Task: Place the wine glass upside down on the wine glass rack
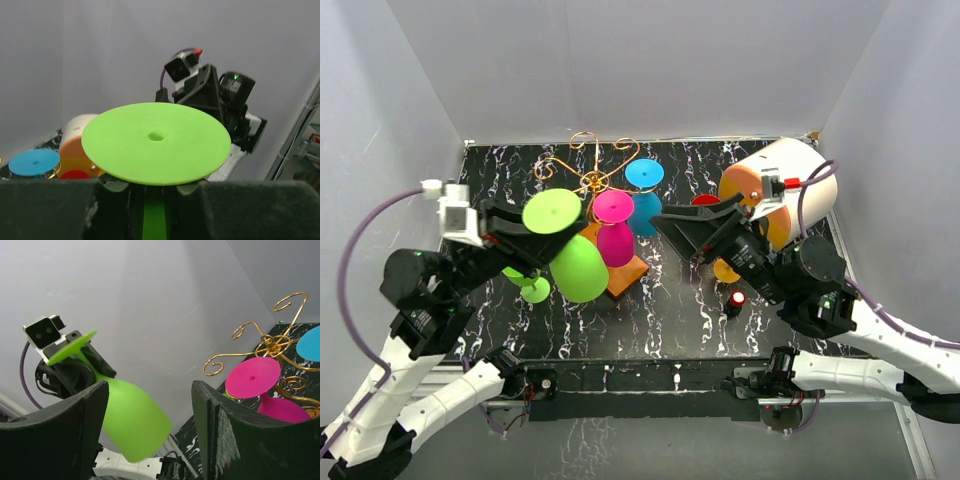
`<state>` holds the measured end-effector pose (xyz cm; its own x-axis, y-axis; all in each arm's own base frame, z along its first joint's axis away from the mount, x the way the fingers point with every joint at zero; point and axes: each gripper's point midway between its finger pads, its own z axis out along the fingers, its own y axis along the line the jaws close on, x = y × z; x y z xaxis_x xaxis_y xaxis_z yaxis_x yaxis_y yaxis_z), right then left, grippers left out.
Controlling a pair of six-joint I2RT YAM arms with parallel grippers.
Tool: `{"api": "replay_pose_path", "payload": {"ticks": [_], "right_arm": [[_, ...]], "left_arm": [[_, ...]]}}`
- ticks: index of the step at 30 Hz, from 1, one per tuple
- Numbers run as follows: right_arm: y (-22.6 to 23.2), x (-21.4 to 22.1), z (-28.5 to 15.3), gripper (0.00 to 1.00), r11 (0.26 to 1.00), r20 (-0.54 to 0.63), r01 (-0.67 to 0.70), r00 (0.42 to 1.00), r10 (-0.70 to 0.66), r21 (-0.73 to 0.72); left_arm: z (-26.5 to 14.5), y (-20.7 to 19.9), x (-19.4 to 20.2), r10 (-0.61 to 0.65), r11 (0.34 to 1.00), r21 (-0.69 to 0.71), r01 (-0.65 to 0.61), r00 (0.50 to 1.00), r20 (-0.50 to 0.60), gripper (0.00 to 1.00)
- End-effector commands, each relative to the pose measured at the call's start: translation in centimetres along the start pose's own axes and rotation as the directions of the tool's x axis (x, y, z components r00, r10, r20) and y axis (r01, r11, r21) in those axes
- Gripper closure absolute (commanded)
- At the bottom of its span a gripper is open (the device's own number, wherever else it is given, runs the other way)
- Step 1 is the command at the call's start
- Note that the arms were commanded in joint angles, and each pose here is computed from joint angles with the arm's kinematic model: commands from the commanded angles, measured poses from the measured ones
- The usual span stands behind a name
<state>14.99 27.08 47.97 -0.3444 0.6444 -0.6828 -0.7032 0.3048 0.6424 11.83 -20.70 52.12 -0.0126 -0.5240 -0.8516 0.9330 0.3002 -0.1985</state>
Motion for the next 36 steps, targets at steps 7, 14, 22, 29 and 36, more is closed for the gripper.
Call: {"api": "replay_pose_path", "payload": {"ticks": [7, 14, 22, 29, 36], "right_arm": [[3.0, 2.4, 2.8, 0.37, 0.995, -0.137, -0.066, 0.989, 0.055, -0.076], [2.9, 3.5, 2.8, 0.39, 0.988, -0.166, -0.138, 0.978, 0.125, -0.067], [4.3, 5.4, 3.2, 0.40, 0.972, -0.248, -0.193, 0.956, 0.156, -0.135], [5.5, 6.8, 3.6, 0.48, 0.949, -0.306, -0.251, 0.934, 0.185, -0.192], [6.4, 8.2, 3.8, 0.61, 0.925, -0.365, -0.304, 0.907, 0.209, -0.226]], "left_arm": [[-3.3, 0.6, 8.2, 0.207, 0.976, 0.132, -0.171, 0.913, -0.352, 1.00], [-4.0, 1.2, 8.4, 0.283, 0.959, 0.135, -0.250, 0.887, -0.366, 1.00], [-4.8, 1.5, 8.8, 0.387, 0.921, 0.168, -0.351, 0.870, -0.304, 1.00], [-4.6, 1.7, 9.7, 0.401, 0.914, 0.194, -0.355, 0.862, -0.311, 1.00], [-4.7, 1.8, 10.3, 0.383, 0.922, 0.194, -0.336, 0.866, -0.322, 1.00]]}}
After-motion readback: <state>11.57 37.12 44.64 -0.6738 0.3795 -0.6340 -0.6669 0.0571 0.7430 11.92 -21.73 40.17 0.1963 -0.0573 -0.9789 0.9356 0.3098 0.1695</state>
